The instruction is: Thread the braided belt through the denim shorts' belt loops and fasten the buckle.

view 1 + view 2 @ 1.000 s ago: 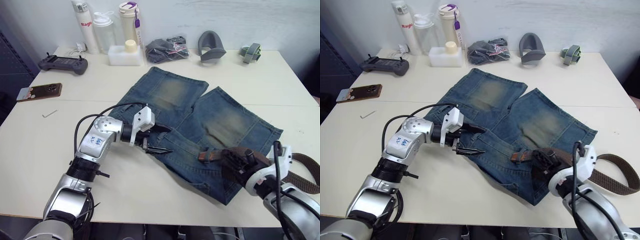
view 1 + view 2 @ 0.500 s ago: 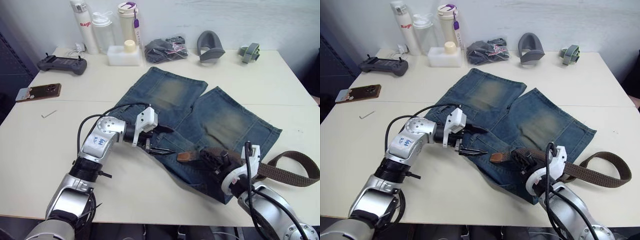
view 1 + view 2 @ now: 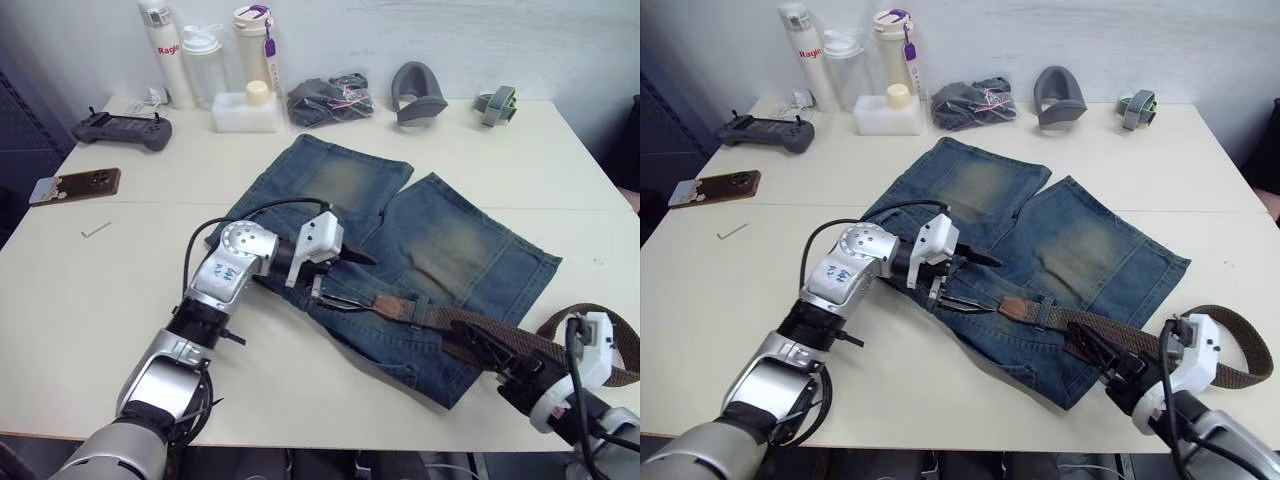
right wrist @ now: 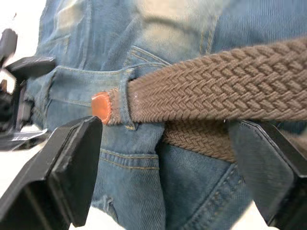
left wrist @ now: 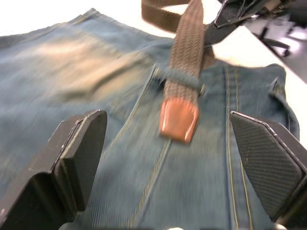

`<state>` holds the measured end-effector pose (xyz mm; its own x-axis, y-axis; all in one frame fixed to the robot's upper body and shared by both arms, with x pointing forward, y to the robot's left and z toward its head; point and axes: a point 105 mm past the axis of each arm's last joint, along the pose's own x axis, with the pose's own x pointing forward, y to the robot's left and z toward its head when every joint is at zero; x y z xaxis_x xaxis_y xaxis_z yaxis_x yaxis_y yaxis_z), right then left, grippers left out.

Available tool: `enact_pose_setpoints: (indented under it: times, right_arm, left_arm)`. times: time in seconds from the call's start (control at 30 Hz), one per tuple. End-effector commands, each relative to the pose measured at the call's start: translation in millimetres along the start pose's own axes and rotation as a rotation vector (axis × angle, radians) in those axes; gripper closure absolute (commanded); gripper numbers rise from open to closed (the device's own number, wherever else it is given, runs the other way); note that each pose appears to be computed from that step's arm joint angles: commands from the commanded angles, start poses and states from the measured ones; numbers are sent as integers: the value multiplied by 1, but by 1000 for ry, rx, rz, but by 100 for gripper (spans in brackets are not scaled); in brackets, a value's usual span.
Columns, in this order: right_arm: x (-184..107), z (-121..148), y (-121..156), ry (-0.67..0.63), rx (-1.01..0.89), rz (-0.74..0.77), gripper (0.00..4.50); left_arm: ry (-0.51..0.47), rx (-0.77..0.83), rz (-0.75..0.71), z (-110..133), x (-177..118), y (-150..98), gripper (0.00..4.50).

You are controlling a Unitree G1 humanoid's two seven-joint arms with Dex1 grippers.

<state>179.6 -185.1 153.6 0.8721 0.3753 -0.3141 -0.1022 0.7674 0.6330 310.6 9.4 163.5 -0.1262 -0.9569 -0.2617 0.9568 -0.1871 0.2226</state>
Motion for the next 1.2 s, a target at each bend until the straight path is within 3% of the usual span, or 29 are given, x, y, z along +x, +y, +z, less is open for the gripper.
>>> enact_pose_setpoints:
  times: [0.03,0.1,0.2,0.33,0.43,0.53,0.57,0.67,0.77,0.97,1.07,1.2]
  right_arm:
    - [-8,-6,46,64,-307,214,2]
    - [-7,-9,55,148,-508,283,2]
    - [-6,-11,60,210,-644,319,86]
    - [-3,-32,57,382,-769,365,282]
    - [4,-37,53,389,-853,364,432]
    - [7,-42,51,383,-846,367,442]
    - [6,-44,50,393,-843,370,415]
    - [7,-49,44,410,-913,370,300]
    - [7,-56,41,425,-982,390,155]
    - [10,-72,16,460,-1101,286,155]
    - [12,-72,9,441,-1111,228,237]
    - [14,-71,7,434,-1110,207,409]
  left_arm:
    - [19,90,-28,5,5,1,0]
    - [32,137,-46,4,14,-1,0]
    - [34,192,-70,6,22,-3,0]
    - [28,251,-71,10,27,-3,0]
    - [24,264,-74,9,30,-5,0]
    - [19,264,-70,9,30,-4,0]
    - [14,260,-67,10,30,-3,0]
    - [15,256,-74,9,30,-4,0]
    - [30,261,-95,5,32,-6,0]
    - [43,269,-82,1,48,-6,0]
    - [79,296,-65,-4,55,-5,0]
    - [102,310,-62,-7,59,-7,0]
